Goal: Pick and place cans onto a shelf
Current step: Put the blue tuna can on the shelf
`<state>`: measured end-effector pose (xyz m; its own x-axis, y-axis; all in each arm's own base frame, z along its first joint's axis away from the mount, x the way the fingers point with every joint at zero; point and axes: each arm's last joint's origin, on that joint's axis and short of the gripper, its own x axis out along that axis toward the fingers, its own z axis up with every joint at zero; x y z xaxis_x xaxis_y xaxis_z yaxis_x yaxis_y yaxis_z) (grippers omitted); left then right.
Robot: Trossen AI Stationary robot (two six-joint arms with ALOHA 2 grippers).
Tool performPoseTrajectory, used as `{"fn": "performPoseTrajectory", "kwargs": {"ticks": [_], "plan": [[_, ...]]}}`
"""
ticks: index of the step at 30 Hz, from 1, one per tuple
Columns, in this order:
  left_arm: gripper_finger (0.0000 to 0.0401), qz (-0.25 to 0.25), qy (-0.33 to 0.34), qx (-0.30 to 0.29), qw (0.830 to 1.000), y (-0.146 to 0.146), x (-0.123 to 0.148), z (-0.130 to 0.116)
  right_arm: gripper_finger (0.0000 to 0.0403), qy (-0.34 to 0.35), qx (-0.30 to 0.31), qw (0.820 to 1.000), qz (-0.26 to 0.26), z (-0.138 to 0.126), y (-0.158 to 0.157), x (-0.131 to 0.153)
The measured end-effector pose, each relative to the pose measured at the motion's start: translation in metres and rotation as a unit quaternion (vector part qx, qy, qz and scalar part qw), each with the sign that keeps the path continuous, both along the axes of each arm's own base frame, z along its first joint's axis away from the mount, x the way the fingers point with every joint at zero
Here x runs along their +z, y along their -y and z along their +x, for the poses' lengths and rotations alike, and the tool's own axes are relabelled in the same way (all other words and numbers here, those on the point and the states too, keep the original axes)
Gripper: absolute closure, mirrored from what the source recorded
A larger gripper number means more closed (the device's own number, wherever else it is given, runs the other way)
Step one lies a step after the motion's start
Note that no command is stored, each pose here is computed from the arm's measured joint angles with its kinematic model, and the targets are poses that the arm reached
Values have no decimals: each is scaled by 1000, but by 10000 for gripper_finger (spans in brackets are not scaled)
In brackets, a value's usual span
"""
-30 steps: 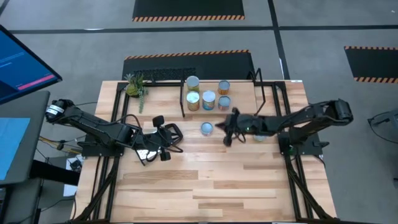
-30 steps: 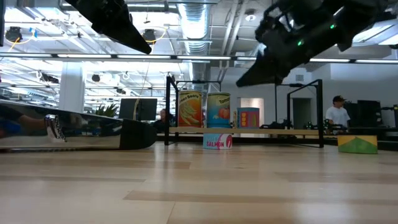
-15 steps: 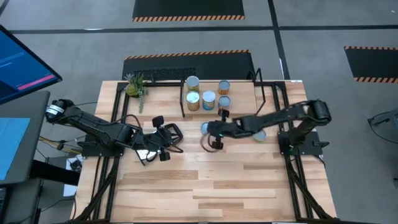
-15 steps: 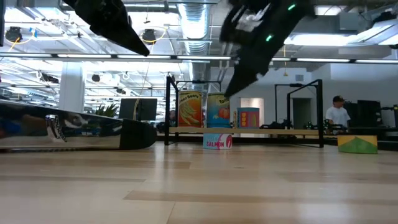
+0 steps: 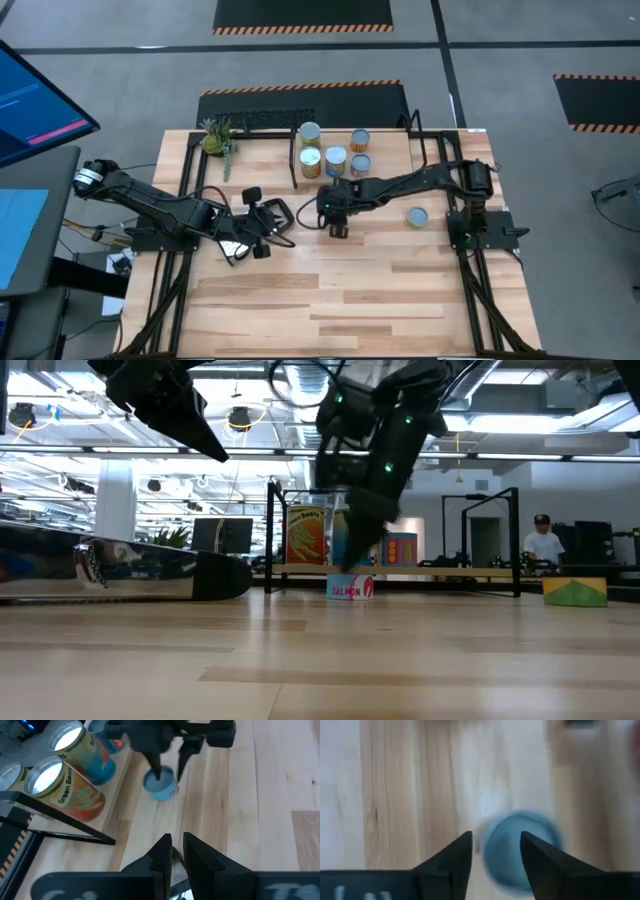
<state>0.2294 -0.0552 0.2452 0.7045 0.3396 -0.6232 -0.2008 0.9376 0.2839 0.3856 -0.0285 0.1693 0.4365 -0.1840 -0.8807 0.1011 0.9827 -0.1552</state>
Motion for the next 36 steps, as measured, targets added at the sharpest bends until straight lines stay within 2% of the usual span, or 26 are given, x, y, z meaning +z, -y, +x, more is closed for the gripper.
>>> {"fn": "performPoseTrajectory", "kwargs": {"ticks": [5,9,13,17,18,20,25,29,32,36], "plan": [[363,1,-3,2,1000,0,0,-1,183,-48,0,999,3,2,-3,-18],[363,1,-3,2,1000,0,0,-1,196,-55,-31,998,-5,4,-4,-27],[363,1,-3,2,1000,0,-1,-1,260,-54,-53,997,-26,4,-11,-28],[363,0,-3,2,1000,0,-1,-1,364,-54,-50,997,-29,-1,-25,-20],[363,0,-3,2,1000,0,-1,-1,381,-54,-45,997,-27,-2,-29,-17],[363,0,-3,3,1000,0,-1,-1,387,-54,-42,997,-28,-6,-39,-11],[363,0,-3,3,1000,0,-1,-1,396,-49,-51,997,-24,-29,-58,31],[363,0,-3,3,1000,0,-1,-1,398,-63,-101,993,-25,-61,-65,64],[363,0,-3,3,1000,0,-1,-1,398,-59,-153,985,-53,-90,-60,93],[363,0,-3,3,1000,0,-1,-1,399,-28,-229,966,-118,-125,-37,128]]}}
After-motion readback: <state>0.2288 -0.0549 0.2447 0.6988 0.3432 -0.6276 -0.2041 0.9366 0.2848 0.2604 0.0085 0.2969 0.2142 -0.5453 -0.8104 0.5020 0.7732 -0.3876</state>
